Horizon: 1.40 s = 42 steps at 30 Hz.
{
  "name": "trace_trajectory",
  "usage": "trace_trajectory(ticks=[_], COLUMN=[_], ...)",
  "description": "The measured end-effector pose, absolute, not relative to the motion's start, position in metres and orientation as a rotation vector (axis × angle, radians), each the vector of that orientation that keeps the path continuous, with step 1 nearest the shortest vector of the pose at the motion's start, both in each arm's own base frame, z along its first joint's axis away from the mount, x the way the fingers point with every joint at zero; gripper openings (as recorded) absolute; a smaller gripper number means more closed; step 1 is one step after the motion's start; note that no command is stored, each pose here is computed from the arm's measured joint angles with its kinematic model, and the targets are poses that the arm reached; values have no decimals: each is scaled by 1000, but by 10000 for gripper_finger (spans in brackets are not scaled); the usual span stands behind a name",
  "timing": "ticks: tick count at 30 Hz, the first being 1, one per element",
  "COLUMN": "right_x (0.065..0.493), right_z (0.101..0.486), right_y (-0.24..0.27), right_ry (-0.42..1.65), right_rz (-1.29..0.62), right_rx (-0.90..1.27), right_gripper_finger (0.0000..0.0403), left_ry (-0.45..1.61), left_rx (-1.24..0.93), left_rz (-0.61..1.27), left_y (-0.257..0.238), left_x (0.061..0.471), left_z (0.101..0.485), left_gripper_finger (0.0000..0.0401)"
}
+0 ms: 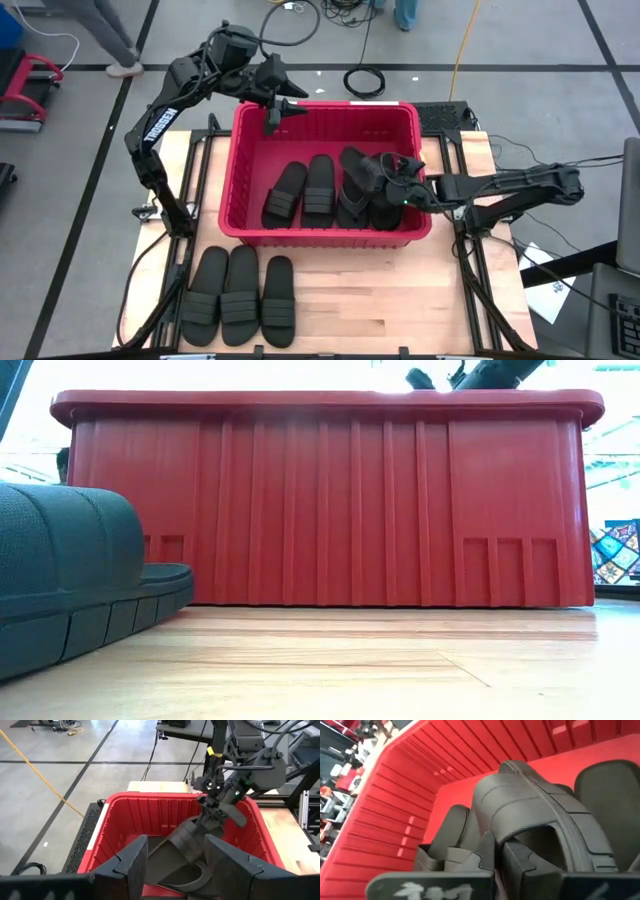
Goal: Pick and place slides into bin
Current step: Put the black slide into the red bin
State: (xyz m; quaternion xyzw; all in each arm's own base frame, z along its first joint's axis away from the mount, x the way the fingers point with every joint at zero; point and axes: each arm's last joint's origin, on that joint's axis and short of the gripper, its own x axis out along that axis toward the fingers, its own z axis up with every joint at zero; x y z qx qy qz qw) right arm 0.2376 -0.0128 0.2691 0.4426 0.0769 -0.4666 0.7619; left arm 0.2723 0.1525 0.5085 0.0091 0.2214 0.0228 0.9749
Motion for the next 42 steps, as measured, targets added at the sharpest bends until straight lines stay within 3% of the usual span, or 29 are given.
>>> trace_trajectory(ticks=[9, 15, 34, 42], right_x=[248, 255, 243, 236], right_z=[253, 251, 264, 263], right_y=[-26, -26, -26, -25], right_ry=[319, 300, 295, 372], right_rz=[-1007, -971, -942, -944], right_rx=[983, 1007, 969, 934], right_gripper_finger=[0, 6, 138, 159], left_ry=[450, 452, 458, 458], left_rx=[9, 12, 35, 36], left_rz=[47, 46, 39, 38], left_y=[152, 152, 152, 152], left_x=[272, 272, 272, 272], left_z=[508, 508, 507, 507], left_gripper_finger=[191, 191, 191, 191])
